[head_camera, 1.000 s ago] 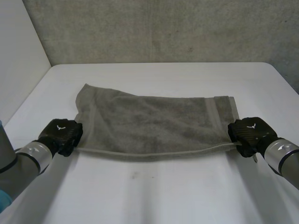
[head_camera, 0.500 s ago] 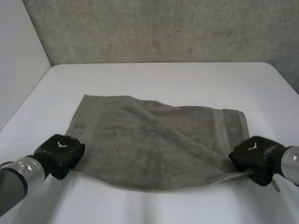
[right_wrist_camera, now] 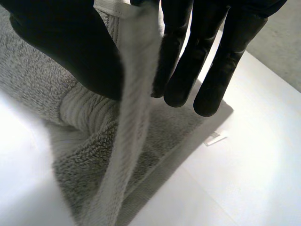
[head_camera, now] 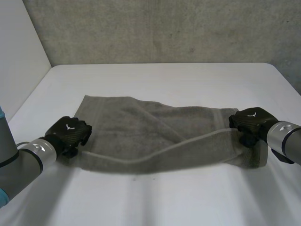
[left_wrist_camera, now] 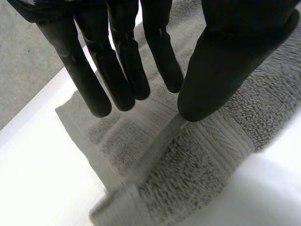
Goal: Fold the towel.
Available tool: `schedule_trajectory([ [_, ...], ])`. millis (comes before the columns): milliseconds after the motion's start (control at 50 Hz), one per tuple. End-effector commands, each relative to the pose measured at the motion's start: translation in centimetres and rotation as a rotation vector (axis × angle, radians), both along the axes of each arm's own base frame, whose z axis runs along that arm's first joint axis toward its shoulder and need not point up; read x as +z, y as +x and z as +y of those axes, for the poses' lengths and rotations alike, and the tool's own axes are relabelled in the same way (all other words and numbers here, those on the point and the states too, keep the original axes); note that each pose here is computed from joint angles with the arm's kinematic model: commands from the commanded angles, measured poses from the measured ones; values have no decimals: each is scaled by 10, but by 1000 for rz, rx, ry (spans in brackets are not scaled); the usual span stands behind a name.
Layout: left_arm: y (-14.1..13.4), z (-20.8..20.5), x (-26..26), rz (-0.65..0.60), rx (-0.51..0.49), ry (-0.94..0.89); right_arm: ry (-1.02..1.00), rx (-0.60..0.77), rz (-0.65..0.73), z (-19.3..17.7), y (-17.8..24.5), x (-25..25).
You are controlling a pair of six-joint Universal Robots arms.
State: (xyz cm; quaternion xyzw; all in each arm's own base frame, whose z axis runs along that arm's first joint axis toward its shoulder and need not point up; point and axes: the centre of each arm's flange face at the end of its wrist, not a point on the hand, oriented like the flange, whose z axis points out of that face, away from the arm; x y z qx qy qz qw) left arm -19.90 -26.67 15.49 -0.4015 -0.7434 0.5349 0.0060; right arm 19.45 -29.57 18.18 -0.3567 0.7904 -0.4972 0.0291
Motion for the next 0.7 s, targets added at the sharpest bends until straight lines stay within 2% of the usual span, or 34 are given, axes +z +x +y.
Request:
schedule_trajectory([
  [20,7,11,-4,-3,22,53,14,-32,33,-3,-4,-14],
  [320,12,39,-4,-2,33,117,37,-29,41,-2,-3,-23],
  [480,22,26,-7,5,82,96,45,-28,40,1,-4,-23],
  [700,25,16,-28,-4,94,111,34,-16,44,16,-6,-12],
])
